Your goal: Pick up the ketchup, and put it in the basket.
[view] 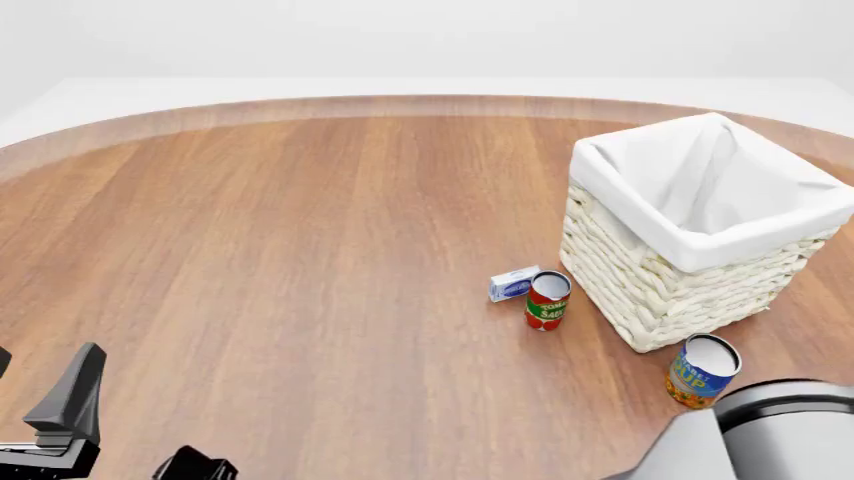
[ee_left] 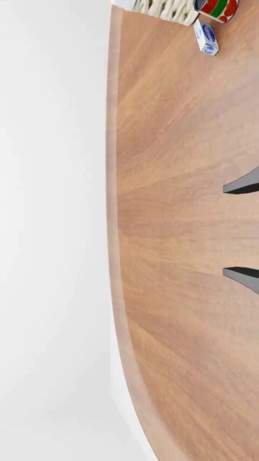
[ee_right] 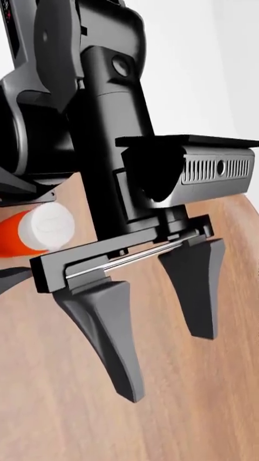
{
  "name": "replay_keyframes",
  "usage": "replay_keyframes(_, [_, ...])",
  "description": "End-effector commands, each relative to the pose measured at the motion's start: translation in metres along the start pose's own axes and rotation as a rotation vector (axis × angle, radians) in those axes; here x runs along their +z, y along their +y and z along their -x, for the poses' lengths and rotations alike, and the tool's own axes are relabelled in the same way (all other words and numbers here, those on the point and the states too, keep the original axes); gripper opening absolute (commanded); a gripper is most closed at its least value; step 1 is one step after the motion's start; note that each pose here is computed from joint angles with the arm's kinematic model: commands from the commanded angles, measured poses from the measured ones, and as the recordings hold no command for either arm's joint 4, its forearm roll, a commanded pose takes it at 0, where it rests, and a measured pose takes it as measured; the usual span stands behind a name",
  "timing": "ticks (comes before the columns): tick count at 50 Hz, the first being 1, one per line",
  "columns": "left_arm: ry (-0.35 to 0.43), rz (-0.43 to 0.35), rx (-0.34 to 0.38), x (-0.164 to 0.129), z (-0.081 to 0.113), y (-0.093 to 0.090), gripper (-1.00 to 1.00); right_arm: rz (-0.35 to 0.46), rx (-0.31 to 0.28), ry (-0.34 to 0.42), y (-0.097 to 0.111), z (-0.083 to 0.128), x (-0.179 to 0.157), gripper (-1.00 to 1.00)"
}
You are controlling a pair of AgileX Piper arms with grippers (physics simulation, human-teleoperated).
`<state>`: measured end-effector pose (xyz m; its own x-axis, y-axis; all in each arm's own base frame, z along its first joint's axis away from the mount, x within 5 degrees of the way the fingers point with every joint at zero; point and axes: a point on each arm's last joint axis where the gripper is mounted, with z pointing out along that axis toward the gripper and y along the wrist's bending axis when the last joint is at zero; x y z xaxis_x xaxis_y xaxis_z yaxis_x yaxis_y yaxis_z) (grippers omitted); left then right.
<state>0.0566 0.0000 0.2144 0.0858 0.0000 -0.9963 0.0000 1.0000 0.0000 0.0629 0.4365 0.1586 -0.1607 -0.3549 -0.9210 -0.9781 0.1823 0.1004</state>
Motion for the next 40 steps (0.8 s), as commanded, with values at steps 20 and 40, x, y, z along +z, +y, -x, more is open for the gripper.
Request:
replay_keyframes(20, [0.000, 0.000, 0.000, 0.000, 0.000, 0.000, 1.00, -0.005, -0.026, -0.005, -0.002, 0.003, 0.008, 1.00])
replay_keyframes(40, [0.000, 0.000, 0.000, 0.000, 0.000, 0.000, 1.00, -0.006, -0.039, 0.003, -0.002, 0.005, 0.016, 1.00])
